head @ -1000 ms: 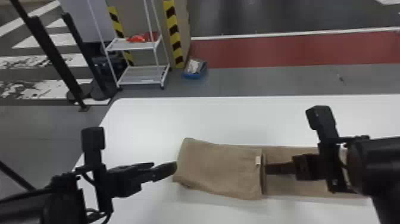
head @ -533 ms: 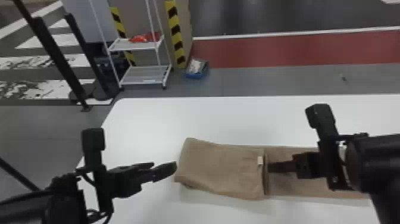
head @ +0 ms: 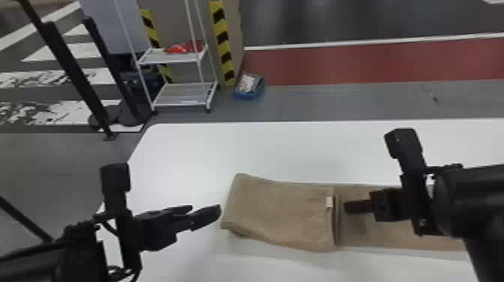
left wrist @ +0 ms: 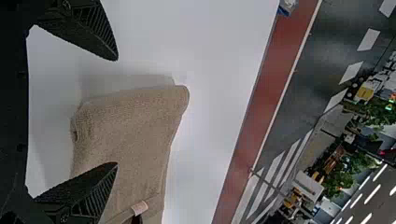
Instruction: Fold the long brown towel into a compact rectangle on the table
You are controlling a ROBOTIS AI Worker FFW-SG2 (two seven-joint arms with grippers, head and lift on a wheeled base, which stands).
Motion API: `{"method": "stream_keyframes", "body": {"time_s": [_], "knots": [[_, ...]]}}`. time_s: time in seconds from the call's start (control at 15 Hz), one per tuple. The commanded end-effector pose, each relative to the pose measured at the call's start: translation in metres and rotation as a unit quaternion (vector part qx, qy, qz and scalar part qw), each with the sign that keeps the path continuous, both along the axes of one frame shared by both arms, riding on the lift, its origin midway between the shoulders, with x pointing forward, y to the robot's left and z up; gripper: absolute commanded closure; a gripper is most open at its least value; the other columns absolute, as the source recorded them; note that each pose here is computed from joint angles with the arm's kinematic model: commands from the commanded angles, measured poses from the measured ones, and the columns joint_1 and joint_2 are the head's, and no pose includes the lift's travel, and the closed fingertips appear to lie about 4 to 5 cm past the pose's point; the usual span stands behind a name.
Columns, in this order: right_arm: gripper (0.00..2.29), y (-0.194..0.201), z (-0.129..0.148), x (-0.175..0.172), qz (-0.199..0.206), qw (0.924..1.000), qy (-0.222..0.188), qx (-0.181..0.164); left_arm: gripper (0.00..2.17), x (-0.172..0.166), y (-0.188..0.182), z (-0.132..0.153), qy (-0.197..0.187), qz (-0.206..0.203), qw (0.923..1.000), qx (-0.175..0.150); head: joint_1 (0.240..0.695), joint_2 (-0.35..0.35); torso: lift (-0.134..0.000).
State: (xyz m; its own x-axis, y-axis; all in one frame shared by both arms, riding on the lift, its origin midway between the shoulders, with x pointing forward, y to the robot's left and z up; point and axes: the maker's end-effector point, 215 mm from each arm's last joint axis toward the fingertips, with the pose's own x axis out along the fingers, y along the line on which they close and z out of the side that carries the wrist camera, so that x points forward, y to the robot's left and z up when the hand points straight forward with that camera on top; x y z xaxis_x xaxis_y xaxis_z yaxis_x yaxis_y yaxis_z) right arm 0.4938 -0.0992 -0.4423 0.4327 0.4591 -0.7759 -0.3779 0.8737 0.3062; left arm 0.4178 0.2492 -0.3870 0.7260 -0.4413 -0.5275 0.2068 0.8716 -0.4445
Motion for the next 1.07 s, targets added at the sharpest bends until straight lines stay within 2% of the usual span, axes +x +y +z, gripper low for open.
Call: {"method": "stream_keyframes", "body": {"time_s": [0.0,0.07,0.2,0.47,0.73,0.87,1.0], "knots": [[1.12,-0.001,-0.004,0.001,-0.001,1.0,0.001,-0.004,0.09,-0.001,0.002,-0.001,0.0,0.002,1.0,-0.002,0.695,0.183,-0.125],[1.12,-0.001,-0.005,0.0,-0.001,1.0,0.003,-0.004,0.09,-0.001,0.002,-0.001,0.0,0.002,1.0,-0.002,0.695,0.182,-0.125],[1.36,-0.001,-0.005,0.001,-0.001,1.0,0.001,-0.007,0.09,-0.002,0.004,-0.001,0.0,0.003,1.0,-0.002,0.695,0.183,-0.125],[1.41,0.001,-0.002,0.005,0.003,1.0,-0.008,-0.005,0.09,-0.002,0.007,0.0,-0.001,0.006,1.0,-0.004,0.695,0.187,-0.125],[0.43,0.008,0.002,0.003,0.009,0.9999,-0.008,0.0,0.09,-0.001,0.011,0.002,-0.003,0.006,1.0,0.0,0.695,0.195,-0.125],[0.24,0.01,0.004,0.003,0.012,0.9999,-0.009,-0.001,0.09,0.0,0.013,0.003,-0.004,0.007,1.0,0.001,0.695,0.201,-0.125],[0.24,0.01,0.006,0.005,0.012,0.9999,-0.011,-0.004,0.09,-0.001,0.015,0.004,-0.006,0.008,1.0,-0.001,0.695,0.206,-0.125]]}}
